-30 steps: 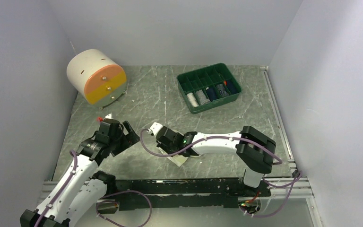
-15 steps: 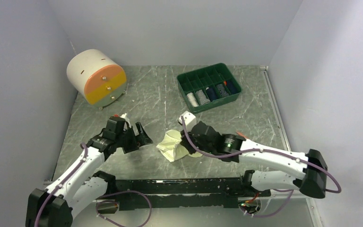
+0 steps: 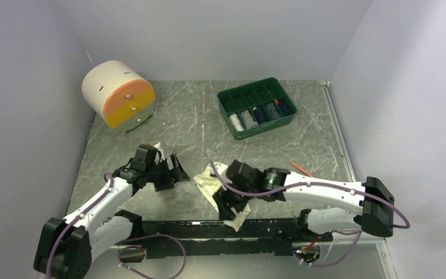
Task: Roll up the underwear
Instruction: Flatten out the underwear at the center of the board.
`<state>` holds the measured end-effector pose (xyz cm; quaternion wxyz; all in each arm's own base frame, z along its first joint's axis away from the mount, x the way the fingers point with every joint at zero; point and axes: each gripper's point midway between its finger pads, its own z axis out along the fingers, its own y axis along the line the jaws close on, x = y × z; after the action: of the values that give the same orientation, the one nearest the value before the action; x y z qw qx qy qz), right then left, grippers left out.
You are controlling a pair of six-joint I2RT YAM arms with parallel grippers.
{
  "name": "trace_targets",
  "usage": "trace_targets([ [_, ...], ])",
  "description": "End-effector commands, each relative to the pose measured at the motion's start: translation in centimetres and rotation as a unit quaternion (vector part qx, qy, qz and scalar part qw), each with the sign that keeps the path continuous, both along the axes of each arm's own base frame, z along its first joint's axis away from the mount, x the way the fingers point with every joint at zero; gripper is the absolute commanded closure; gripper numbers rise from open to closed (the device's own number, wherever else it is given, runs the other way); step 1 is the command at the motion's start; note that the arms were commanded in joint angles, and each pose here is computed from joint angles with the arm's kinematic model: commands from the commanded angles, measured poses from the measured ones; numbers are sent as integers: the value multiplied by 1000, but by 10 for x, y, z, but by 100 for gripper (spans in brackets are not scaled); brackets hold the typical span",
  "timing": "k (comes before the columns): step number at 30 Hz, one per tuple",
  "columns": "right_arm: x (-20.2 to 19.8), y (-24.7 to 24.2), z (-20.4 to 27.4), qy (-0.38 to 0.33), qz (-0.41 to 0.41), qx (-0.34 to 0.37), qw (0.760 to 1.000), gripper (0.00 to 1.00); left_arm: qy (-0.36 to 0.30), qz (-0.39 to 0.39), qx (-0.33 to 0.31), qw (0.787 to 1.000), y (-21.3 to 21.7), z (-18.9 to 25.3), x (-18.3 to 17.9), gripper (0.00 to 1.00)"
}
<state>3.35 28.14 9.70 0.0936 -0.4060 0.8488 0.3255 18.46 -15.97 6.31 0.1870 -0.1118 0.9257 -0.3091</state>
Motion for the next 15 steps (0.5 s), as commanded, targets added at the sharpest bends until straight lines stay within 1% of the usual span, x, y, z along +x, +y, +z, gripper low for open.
trace_targets([
  [1,94,32,50,-174,-99,32,979,32,-10,5,16,1000,5,4,5,11],
  [3,130,36,45,-221,-125,11,967,34,-7,23,33,999,11,4,6,11],
  [6,164,50,30,-271,-101,-17,957,35,-5,57,45,997,21,7,5,12],
  [9,181,71,18,-300,-48,-27,953,35,-14,83,48,995,27,13,4,12],
  [11,182,90,4,-298,26,-7,954,35,-19,103,47,993,31,15,4,12],
  [13,181,105,-3,-309,93,18,946,34,-22,120,49,991,36,18,2,12],
  [15,186,115,-5,-321,131,29,938,31,-28,132,51,990,40,23,2,12],
])
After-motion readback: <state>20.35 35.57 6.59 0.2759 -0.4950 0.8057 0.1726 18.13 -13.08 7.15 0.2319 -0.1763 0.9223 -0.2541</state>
